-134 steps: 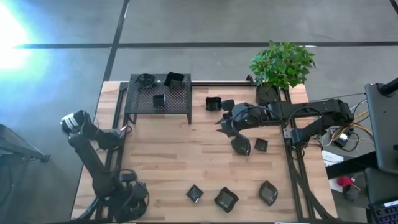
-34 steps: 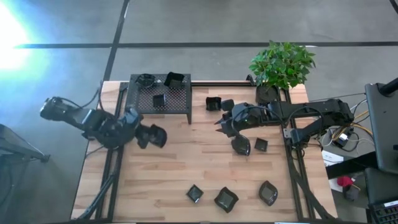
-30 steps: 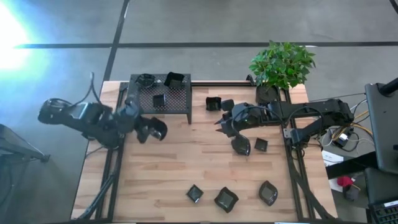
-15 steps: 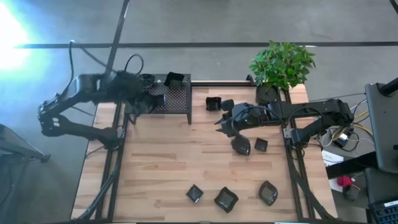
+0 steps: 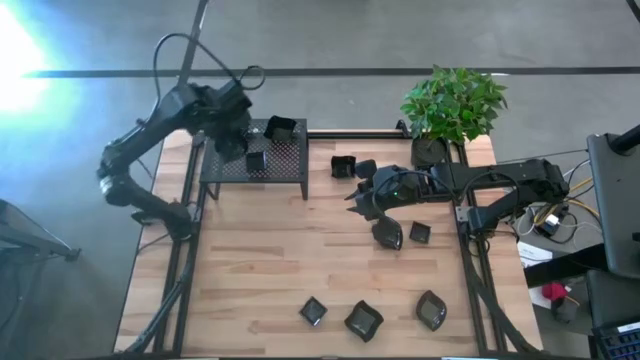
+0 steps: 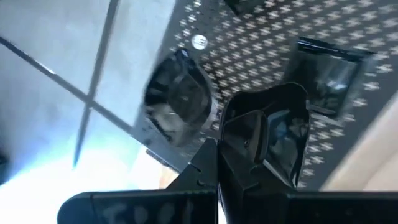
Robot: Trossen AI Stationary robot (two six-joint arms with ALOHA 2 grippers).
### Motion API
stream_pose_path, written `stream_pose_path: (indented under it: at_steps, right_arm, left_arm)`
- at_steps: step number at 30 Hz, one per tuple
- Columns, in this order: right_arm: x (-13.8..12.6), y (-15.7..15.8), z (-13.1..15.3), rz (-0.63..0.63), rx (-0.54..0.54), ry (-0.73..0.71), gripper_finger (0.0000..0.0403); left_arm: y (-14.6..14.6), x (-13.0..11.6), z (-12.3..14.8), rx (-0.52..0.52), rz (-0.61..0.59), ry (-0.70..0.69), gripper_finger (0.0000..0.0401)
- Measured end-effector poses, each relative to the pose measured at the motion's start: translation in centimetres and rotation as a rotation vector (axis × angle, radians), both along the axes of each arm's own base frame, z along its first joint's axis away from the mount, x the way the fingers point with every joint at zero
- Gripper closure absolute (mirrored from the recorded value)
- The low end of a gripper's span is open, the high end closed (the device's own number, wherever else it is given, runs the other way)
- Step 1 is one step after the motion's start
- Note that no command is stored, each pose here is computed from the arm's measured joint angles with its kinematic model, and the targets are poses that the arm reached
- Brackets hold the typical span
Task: Pick & Place Mini shaped plates
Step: Stack the leaf shaped plate on top of the leaf shaped plate on the shelf
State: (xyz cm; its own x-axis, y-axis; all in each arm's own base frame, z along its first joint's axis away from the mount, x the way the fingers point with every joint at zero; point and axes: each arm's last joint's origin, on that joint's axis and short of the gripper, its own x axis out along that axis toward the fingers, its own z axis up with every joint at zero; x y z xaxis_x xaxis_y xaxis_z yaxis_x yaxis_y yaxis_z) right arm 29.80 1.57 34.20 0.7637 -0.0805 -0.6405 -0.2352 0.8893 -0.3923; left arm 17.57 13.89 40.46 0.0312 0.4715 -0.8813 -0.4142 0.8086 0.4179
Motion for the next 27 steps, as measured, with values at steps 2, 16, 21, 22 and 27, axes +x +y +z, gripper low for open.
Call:
stream_pose_path:
  at_steps: [2,16,21,22,27]
  right_arm:
    - [0.0,0.0,0.0,0.0,0.0,0.0,0.0291]
    - [0.0,0.0,-0.1,-0.001,-0.001,0.005,0.0291]
    - [0.0,0.0,-0.1,0.001,-0.003,0.005,0.0291]
    - [0.0,0.0,-0.1,0.001,-0.003,0.005,0.0291]
    - [0.0,0.0,-0.1,0.001,-0.003,0.005,0.0291]
  left_arm:
    - [1.0,0.8,0.1,0.022,-0.012,0.047,0.0401]
    - [6.7,3.9,-0.5,0.046,-0.242,0.347,0.0401]
    - [8.0,3.6,-1.3,0.014,-0.234,0.378,0.0401]
    - [8.2,3.5,-1.4,0.007,-0.23,0.378,0.0401]
    - [8.6,3.4,-1.9,-0.025,-0.234,0.372,0.0401]
